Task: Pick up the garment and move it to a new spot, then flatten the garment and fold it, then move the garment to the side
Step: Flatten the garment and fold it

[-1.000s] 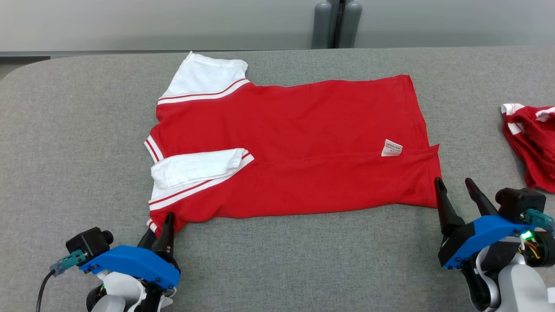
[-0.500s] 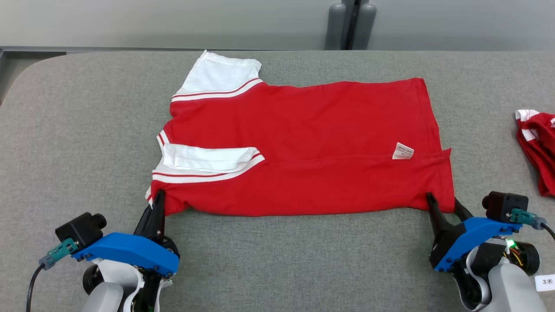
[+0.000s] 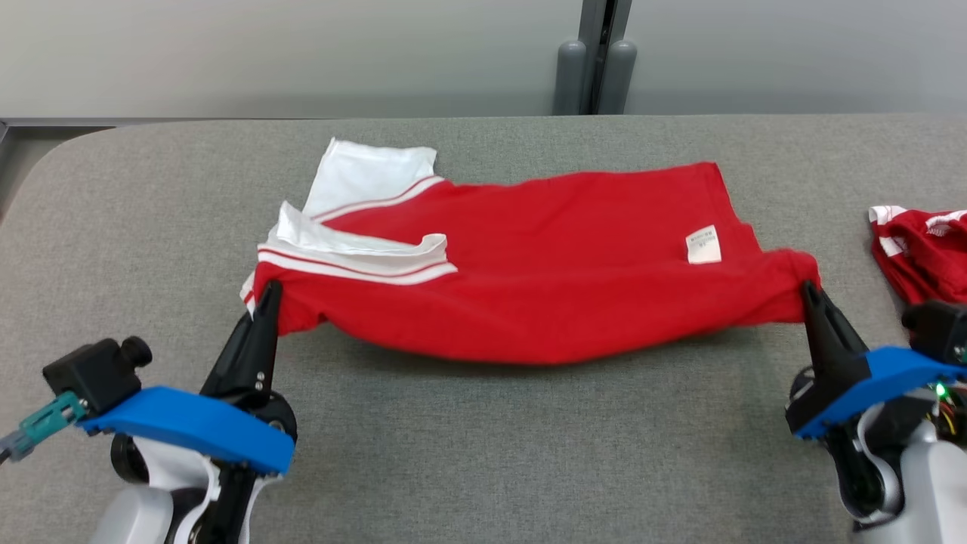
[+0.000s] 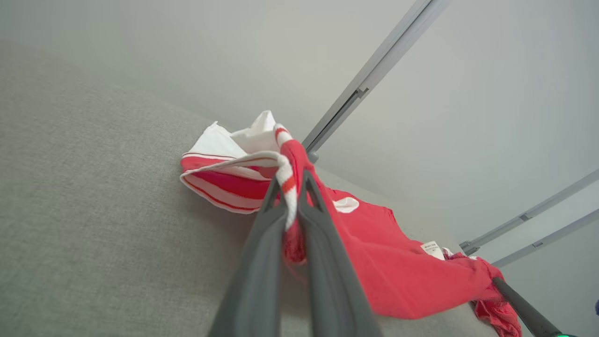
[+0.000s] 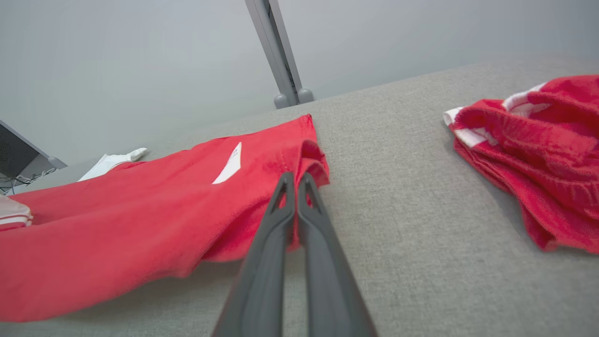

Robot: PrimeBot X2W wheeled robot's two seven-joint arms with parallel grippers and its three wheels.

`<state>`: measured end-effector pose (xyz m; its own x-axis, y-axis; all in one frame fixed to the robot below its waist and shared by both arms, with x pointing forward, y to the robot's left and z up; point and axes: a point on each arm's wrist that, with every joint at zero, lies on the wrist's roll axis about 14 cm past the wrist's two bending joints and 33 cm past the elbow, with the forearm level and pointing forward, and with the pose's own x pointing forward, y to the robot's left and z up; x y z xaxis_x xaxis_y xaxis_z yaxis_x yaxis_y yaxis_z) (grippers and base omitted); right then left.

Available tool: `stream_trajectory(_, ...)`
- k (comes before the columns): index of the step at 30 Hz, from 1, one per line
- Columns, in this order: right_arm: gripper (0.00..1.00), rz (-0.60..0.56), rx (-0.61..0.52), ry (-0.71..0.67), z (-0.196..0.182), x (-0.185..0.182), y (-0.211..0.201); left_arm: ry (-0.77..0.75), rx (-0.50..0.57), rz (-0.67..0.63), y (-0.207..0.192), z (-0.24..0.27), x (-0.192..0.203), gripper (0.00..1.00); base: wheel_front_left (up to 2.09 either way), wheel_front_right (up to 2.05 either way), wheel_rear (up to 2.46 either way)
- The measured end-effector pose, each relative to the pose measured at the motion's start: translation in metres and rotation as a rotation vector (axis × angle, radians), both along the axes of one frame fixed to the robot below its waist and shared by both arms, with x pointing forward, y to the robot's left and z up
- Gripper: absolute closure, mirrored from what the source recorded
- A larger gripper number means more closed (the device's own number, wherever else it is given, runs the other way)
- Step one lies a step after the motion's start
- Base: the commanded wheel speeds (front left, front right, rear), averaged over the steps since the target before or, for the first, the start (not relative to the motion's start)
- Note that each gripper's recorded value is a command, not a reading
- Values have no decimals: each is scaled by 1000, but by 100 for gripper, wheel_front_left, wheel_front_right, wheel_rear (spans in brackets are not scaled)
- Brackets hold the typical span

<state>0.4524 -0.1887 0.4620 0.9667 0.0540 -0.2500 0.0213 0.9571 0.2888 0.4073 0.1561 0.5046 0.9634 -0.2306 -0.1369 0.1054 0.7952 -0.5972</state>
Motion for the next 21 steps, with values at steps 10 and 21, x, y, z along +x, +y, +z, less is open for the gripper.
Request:
stream_trajectory(10, 100, -3, -36, 171, -26, -67, -18, 210, 35, -25, 5, -32, -60, 100, 0, 0, 0)
stream_trajectory(21, 100, -12, -4, 298, -64, -105, -18, 446, 16, 22, 15, -103, -108, 100, 0, 0, 0)
